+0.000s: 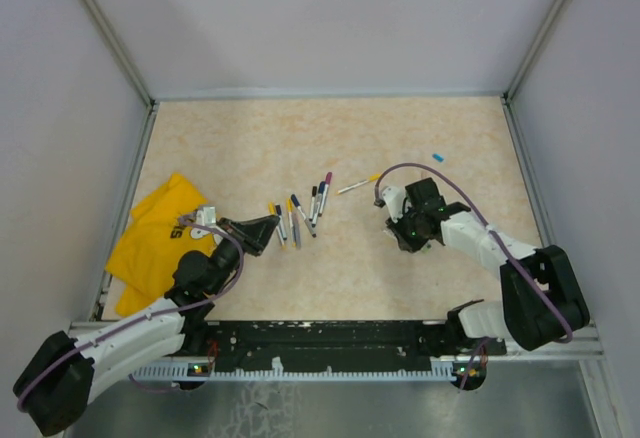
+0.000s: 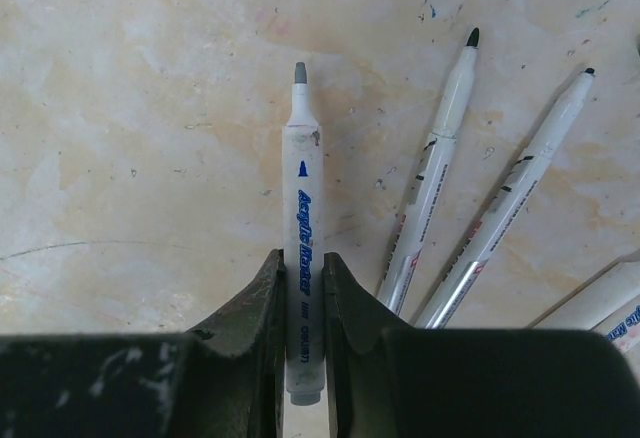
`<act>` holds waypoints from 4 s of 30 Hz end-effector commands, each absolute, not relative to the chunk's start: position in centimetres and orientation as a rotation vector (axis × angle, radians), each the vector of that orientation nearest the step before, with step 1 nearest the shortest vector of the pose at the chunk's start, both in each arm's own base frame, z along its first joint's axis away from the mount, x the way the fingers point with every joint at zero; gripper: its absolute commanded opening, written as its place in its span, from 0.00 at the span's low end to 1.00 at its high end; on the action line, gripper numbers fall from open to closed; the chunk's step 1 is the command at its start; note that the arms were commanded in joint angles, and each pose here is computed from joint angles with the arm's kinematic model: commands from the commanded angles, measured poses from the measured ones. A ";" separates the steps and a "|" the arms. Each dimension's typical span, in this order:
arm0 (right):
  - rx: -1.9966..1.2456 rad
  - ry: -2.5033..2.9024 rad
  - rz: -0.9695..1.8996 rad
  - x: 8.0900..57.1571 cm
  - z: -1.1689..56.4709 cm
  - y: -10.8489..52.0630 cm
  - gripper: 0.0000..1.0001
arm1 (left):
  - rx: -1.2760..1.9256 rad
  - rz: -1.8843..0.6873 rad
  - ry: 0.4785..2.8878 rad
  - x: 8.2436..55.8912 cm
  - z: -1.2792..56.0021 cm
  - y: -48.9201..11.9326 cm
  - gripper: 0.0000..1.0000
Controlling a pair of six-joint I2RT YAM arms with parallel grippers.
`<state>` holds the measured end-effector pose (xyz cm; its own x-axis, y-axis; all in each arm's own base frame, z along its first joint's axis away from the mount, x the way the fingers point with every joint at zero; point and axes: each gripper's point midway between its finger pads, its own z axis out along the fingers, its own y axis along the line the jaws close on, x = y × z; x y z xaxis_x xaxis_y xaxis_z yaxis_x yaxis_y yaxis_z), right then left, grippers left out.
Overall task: Open the pen caps
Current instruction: Place the pen at the center of the board, then place the pen cap at the center of the board.
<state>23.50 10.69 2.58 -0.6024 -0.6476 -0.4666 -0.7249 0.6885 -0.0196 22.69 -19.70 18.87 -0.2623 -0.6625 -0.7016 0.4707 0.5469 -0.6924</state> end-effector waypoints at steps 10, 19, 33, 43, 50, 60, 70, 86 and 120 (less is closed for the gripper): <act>-1.025 2.431 0.213 25.3 4.0 10.9 0.22 | -0.158 -1.119 1.502 22.3 18.4 -20.1 0.00; -1.024 2.428 0.218 25.3 4.2 10.9 0.29 | -0.135 -1.145 1.520 22.3 18.4 -20.9 0.00; -1.036 2.359 0.208 26.1 6.4 11.2 0.33 | -0.011 -1.218 1.567 21.7 18.6 -23.5 0.00; -1.024 2.297 0.173 26.7 8.3 11.1 0.37 | 0.036 -1.273 1.614 21.6 18.1 -25.2 0.00; -1.013 2.248 0.167 26.9 9.6 11.2 0.39 | 0.083 -1.306 1.659 21.6 17.6 -26.9 0.00; -1.004 2.207 0.159 27.1 10.7 11.2 0.39 | 0.156 -1.248 1.756 21.7 15.8 -30.9 0.00; -0.894 2.182 0.073 28.2 12.3 9.1 0.39 | 0.252 -1.098 1.945 23.4 12.6 -35.3 0.00; -0.758 2.173 0.016 29.1 13.5 6.4 0.39 | 0.503 -0.733 2.186 29.6 7.3 -41.0 0.03; -0.768 2.172 0.040 28.9 13.3 6.5 0.38 | 0.709 -0.467 1.948 36.0 13.5 -39.9 0.69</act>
<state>27.49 6.39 10.93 -0.5389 -0.5324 -0.6528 -0.5599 0.8054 -0.1946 34.13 -40.61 7.37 -0.5427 0.2921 -0.7875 0.5958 0.7948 -0.1157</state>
